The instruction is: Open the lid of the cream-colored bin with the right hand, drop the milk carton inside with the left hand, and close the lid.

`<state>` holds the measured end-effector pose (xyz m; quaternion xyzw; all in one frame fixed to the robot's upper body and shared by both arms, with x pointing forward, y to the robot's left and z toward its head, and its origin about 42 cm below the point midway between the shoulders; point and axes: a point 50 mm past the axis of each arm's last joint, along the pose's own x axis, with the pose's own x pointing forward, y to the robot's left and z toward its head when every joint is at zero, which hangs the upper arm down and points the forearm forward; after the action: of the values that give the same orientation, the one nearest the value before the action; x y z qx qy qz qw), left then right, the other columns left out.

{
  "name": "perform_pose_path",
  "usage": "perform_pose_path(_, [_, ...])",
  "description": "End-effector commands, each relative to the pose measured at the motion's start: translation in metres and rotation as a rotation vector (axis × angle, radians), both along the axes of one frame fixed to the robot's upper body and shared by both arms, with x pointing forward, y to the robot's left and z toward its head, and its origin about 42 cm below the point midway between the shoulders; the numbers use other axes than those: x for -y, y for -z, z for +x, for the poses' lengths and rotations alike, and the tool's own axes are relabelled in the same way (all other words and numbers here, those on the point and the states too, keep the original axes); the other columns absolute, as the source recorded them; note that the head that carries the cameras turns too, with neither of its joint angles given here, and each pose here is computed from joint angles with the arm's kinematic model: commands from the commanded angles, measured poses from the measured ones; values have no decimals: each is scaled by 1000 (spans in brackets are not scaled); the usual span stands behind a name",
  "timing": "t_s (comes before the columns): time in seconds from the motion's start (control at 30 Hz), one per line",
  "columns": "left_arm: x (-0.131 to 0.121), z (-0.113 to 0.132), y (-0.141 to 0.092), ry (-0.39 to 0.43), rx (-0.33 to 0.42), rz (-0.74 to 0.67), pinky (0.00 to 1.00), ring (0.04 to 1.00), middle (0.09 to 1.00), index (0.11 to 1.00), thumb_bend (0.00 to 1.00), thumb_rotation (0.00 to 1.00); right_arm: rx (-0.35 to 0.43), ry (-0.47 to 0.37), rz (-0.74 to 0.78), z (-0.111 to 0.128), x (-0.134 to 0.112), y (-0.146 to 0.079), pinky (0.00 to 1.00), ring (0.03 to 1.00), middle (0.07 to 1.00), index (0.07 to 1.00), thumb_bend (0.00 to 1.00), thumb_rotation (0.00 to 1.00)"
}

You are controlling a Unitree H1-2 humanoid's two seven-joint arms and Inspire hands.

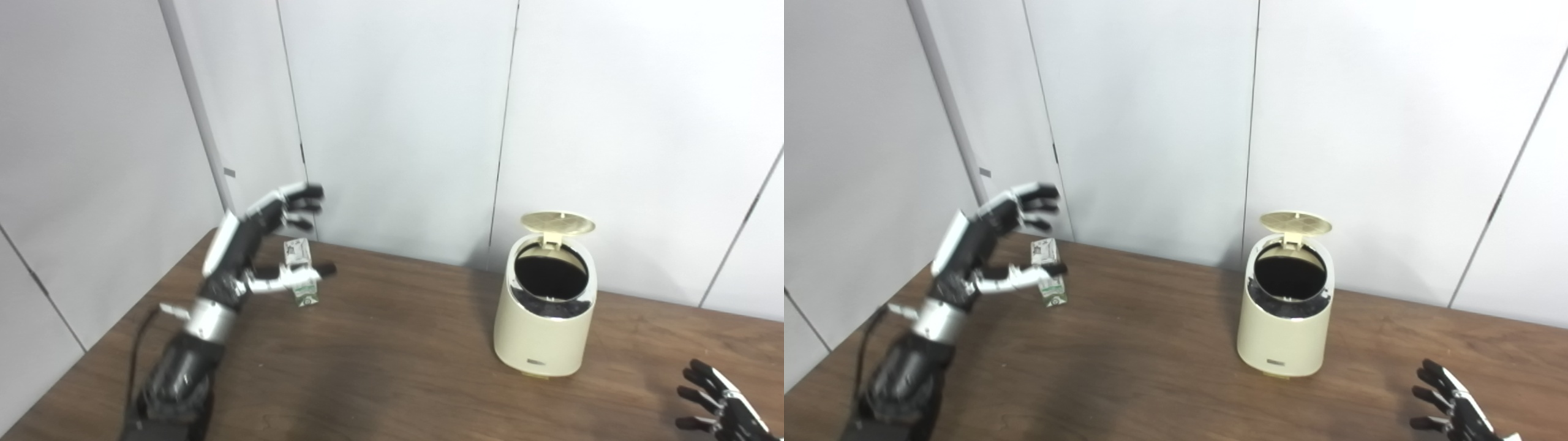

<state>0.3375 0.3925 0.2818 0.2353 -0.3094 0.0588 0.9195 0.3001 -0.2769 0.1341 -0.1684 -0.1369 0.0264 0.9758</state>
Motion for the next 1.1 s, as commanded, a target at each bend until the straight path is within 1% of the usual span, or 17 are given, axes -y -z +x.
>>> perform_pose_path(0.0, [-11, 8, -15, -43, 40, 23, 627, 739, 796, 815, 845, 96, 69, -1, -9, 8, 2, -18, 569, 783, 851, 851, 969, 503])
perform_pose_path(0.1, [-22, 16, -15, -85, 36, 59, 632, 746, 796, 815, 852, 95, 67, -7, -17, 9, 3, -18, 556, 783, 854, 850, 967, 506])
perform_pose_path(0.17, [-29, 21, -16, -107, 25, 66, 644, 761, 802, 817, 879, 111, 66, -8, -15, 9, 3, -17, 542, 775, 852, 847, 978, 510])
perform_pose_path(0.3, [-43, 30, -15, -133, -2, 66, 658, 788, 812, 824, 915, 133, 70, -10, -20, 10, 3, -18, 523, 763, 847, 842, 979, 511])
perform_pose_path(0.33, [-45, 33, -14, -138, -11, 67, 684, 802, 817, 830, 920, 143, 71, -10, -21, 10, 3, -18, 520, 761, 847, 841, 981, 513])
perform_pose_path(0.43, [-54, 40, -9, -147, -45, 58, 801, 868, 849, 855, 925, 172, 67, -11, -20, 10, 4, -17, 525, 766, 848, 843, 976, 507])
perform_pose_path(0.47, [-56, 42, -6, -147, -59, 44, 861, 901, 873, 866, 947, 181, 65, -12, -19, 10, 4, -17, 524, 766, 850, 844, 981, 510])
perform_pose_path(0.5, [-58, 45, -3, -143, -72, 28, 884, 915, 885, 872, 957, 180, 65, -13, -20, 10, 4, -17, 523, 765, 851, 844, 983, 511])
perform_pose_path(0.57, [-62, 49, 2, -145, -92, 13, 875, 920, 896, 880, 967, 178, 67, -15, -14, 11, 5, -17, 520, 764, 852, 844, 986, 510])
perform_pose_path(0.67, [-68, 54, 12, -157, -111, 3, 835, 899, 882, 888, 992, 189, 66, -11, -15, 11, 6, -17, 519, 764, 852, 841, 999, 519])
perform_pose_path(0.8, [-74, 60, 26, -181, -137, 7, 801, 877, 874, 904, 1000, 227, 67, -8, -20, 11, 7, -17, 519, 754, 855, 844, 1000, 534])
perform_pose_path(0.9, [-77, 64, 35, -183, -148, -4, 838, 897, 889, 923, 1000, 238, 66, -6, -21, 10, 8, -18, 506, 734, 843, 835, 1000, 556])
perform_pose_path(0.93, [-77, 66, 38, -180, -151, -10, 854, 910, 901, 931, 1000, 233, 65, -5, -19, 10, 8, -19, 500, 728, 839, 831, 1000, 556])
perform_pose_path(1.0, [-78, 69, 43, -176, -164, -21, 899, 937, 924, 948, 1000, 254, 63, -2, -18, 9, 8, -19, 493, 720, 832, 822, 1000, 553])
perform_pose_path(1.07, [-78, 71, 47, -173, -177, -31, 913, 949, 941, 963, 1000, 260, 63, 1, -18, 9, 9, -20, 488, 716, 828, 818, 1000, 554])
